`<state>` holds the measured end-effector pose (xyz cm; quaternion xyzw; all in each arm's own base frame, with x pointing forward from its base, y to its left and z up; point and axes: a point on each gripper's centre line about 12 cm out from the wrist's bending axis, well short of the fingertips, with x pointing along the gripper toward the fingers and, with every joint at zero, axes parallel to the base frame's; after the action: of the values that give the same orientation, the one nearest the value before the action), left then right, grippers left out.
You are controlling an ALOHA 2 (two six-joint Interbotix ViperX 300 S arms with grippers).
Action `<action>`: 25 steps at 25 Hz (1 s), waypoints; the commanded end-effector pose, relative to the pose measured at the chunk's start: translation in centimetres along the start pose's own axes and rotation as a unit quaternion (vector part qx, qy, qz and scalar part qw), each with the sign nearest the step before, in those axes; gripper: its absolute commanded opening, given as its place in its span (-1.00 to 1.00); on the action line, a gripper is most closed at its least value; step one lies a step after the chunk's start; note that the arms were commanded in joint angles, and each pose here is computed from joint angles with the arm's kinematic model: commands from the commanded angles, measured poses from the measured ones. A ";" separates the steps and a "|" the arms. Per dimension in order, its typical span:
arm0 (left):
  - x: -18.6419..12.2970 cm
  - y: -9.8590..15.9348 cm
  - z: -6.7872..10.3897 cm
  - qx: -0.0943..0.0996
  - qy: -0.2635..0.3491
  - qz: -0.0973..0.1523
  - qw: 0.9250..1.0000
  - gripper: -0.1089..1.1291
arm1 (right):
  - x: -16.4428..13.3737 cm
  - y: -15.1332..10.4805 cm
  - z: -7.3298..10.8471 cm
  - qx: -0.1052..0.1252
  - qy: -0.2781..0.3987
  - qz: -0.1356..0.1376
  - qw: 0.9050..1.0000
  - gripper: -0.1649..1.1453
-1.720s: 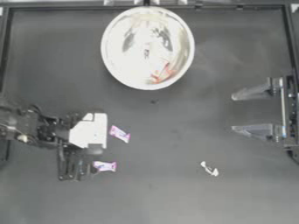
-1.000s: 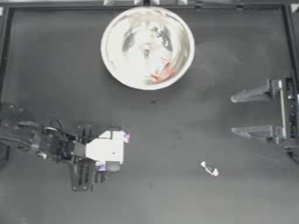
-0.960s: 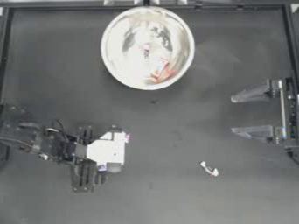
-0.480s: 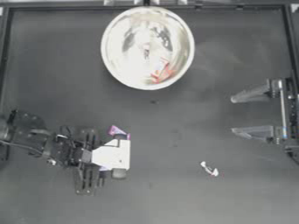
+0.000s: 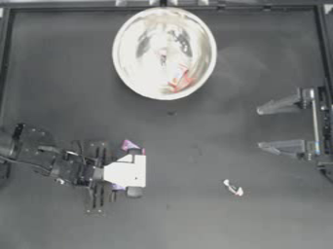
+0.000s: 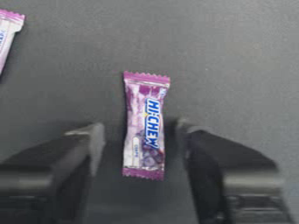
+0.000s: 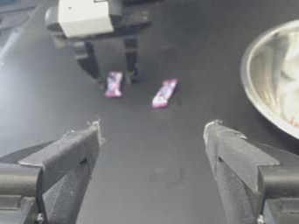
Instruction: Put candies in bowl
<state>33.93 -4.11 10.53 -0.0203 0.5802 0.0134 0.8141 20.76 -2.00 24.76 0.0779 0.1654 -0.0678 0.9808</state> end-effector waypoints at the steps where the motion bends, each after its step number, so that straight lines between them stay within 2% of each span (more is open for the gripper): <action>1: -0.9 -0.2 1.1 0.000 -0.023 -0.004 1.000 0.29 | 0.0 0.2 0.6 0.003 -0.008 0.004 1.000 0.76; 14: -0.8 -0.6 1.0 -0.001 -0.023 -0.009 1.000 -0.20 | 0.0 0.2 0.7 0.002 -0.010 0.004 1.000 0.74; 25: -4.7 -0.7 3.0 0.009 -0.085 -0.016 0.996 -0.22 | 0.0 0.2 0.6 0.002 -0.008 0.004 1.000 0.74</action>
<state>34.79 -4.75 12.48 -0.0193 0.5525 0.0012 0.8333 20.77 -1.96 24.78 0.0785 0.1648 -0.0668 0.9809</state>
